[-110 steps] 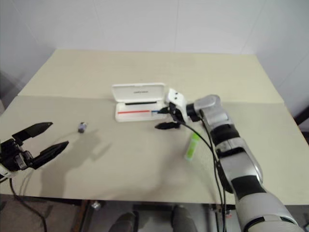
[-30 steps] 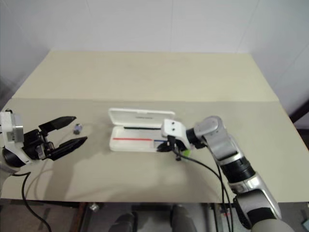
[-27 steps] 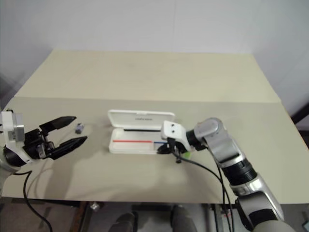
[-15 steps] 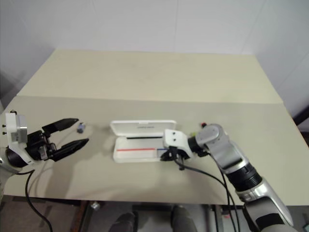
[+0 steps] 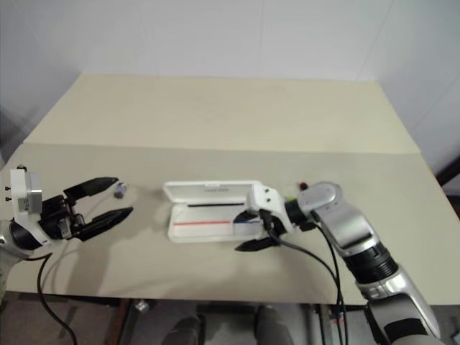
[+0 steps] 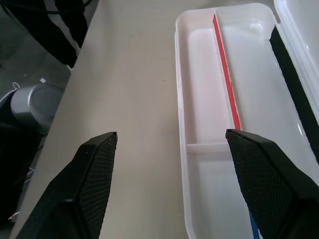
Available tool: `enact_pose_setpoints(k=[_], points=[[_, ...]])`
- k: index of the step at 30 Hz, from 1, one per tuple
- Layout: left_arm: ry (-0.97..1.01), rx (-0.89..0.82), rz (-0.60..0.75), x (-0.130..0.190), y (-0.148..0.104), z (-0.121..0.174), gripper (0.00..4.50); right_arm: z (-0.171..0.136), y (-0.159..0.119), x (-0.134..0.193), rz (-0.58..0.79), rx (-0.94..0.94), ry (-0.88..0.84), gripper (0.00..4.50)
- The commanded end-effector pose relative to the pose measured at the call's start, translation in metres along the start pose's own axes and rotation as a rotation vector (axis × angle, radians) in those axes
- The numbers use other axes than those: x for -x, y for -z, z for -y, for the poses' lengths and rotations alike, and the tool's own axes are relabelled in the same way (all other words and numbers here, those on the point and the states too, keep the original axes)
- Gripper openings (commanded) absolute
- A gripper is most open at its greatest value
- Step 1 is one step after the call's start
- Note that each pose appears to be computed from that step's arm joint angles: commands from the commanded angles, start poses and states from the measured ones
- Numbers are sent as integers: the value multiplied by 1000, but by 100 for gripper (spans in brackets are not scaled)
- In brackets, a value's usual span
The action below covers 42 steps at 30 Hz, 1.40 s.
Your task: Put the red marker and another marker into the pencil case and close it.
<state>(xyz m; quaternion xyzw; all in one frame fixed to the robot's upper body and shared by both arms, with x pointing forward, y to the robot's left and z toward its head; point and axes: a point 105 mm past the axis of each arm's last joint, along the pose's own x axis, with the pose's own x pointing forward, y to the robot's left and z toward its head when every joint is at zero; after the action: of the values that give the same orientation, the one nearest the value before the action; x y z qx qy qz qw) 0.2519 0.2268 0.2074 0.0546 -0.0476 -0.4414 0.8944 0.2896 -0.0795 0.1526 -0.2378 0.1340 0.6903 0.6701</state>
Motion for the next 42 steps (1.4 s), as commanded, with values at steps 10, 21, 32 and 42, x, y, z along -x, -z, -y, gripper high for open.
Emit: enact_pose_setpoints(k=[10,21,32,42], points=[[11,-41,23,-3,-7,1,450,70,10,55,-172,31,339,448],[-1,-43,26,-1,-7,0,450,84,9,64,-175,10,394,448],[-2,-46,28,-2,-7,-1,450,93,12,74,-186,42,464,448],[4,-46,29,-3,-7,-2,450,119,26,99,-249,-15,652,448]])
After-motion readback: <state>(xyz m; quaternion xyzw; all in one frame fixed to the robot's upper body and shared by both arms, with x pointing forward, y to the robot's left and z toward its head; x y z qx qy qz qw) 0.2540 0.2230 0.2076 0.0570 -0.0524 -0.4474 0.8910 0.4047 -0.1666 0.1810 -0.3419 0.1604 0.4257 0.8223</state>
